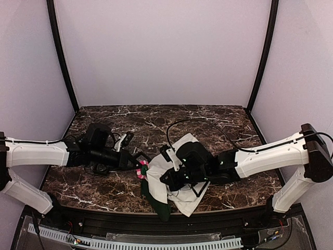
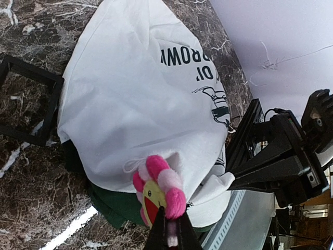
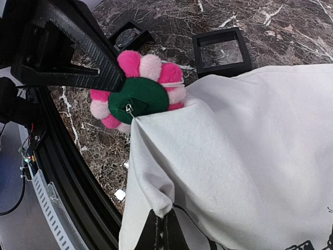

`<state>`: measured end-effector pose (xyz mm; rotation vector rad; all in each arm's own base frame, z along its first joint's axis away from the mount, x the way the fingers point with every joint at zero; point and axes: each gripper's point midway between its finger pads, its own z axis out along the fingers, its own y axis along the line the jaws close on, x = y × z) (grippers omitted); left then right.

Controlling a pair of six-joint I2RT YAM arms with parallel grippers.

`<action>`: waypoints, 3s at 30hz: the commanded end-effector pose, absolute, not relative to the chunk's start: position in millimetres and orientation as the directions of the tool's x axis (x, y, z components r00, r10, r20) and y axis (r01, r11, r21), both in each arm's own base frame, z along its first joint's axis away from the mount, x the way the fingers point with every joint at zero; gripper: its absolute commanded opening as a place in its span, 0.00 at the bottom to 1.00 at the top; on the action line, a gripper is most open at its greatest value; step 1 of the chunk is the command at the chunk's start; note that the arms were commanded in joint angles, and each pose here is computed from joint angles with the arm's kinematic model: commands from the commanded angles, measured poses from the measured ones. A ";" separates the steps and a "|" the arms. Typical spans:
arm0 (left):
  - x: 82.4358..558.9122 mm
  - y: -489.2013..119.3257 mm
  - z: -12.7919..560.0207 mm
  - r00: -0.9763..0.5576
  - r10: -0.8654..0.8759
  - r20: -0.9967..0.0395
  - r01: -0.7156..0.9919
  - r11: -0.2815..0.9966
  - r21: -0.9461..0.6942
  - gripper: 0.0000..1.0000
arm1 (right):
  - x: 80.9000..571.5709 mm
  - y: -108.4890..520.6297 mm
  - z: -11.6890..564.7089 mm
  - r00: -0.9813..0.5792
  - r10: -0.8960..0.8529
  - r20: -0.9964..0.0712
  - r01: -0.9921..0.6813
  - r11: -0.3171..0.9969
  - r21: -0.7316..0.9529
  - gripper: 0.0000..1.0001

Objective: Remove the brooch from the garment
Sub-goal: Pick up the brooch from the crumpled clothing, then pass from the left arm to the right

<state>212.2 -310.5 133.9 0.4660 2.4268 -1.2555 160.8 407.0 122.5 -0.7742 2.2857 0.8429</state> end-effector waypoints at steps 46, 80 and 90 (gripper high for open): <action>236.1 -311.1 213.1 -0.692 0.359 -0.626 0.716 0.235 -0.657 0.01 | 209.4 454.6 224.1 -0.509 -0.216 -0.833 -0.749 0.589 0.305 0.42; 240.3 -311.5 207.6 -0.710 0.355 -0.608 0.700 0.262 -0.664 0.01 | 211.6 468.2 193.7 -0.527 -0.244 -0.814 -0.718 0.640 0.273 0.00; 244.2 -309.9 200.1 -0.713 0.364 -0.599 0.698 0.296 -0.652 0.01 | 220.4 460.1 201.2 -0.535 -0.189 -0.823 -0.672 0.686 0.279 0.00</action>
